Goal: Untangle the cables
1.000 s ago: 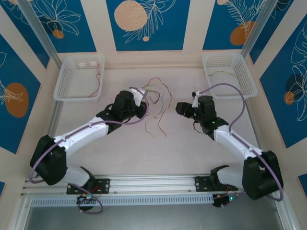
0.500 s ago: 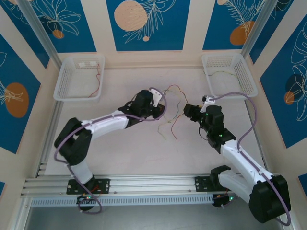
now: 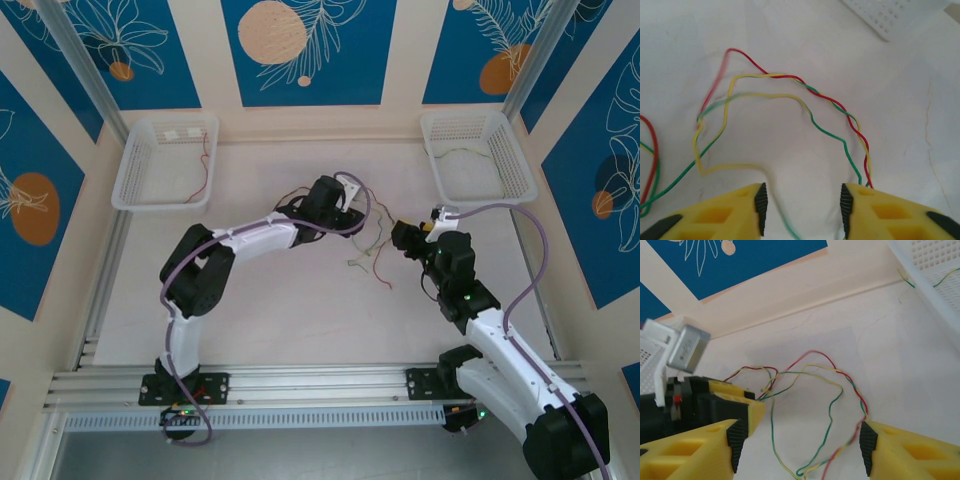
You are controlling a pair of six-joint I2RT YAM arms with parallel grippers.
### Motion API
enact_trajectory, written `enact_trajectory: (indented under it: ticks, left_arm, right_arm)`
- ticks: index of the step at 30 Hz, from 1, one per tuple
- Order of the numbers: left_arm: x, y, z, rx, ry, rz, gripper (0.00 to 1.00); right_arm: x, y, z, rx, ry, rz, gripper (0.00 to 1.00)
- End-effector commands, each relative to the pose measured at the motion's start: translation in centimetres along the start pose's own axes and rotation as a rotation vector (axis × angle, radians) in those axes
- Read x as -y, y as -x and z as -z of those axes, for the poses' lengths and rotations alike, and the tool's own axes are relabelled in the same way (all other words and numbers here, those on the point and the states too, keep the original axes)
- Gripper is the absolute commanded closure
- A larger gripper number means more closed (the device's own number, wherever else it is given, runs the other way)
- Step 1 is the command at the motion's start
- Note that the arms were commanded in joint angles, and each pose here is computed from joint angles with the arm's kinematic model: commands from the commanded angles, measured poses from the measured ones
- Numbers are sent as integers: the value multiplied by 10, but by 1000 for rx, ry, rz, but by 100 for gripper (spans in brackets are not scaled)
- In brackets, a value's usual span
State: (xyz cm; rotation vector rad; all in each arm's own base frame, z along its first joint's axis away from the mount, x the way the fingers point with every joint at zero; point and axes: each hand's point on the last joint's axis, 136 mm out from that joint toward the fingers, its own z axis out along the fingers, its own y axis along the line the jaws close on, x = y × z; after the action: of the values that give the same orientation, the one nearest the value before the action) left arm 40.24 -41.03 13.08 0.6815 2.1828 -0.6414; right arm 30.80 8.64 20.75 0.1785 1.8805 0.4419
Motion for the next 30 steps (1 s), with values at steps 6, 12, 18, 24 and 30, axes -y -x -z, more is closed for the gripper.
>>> enact_trajectory:
  ticks: [6, 12, 18, 24, 30]
  left_arm:
    - [0, 50, 98, 247, 77, -19, 40]
    - [-71, 17, 143, 180, 262, 170, 41]
    - [-147, -61, 158, 59, 410, 481, 30]
    - [-166, -94, 145, -122, 492, 448, 31]
    - [-182, -107, 125, -204, 552, 415, 33]
  right_arm:
    - [-9, 3, -2, -3, 37, 67, 34]
    - [-15, -1, -13, -15, 67, 60, 34]
    - [-31, -4, -26, -51, 97, 88, 33]
    - [-40, -6, -33, -62, 97, 115, 33]
    - [-44, -8, -32, -64, 96, 133, 32]
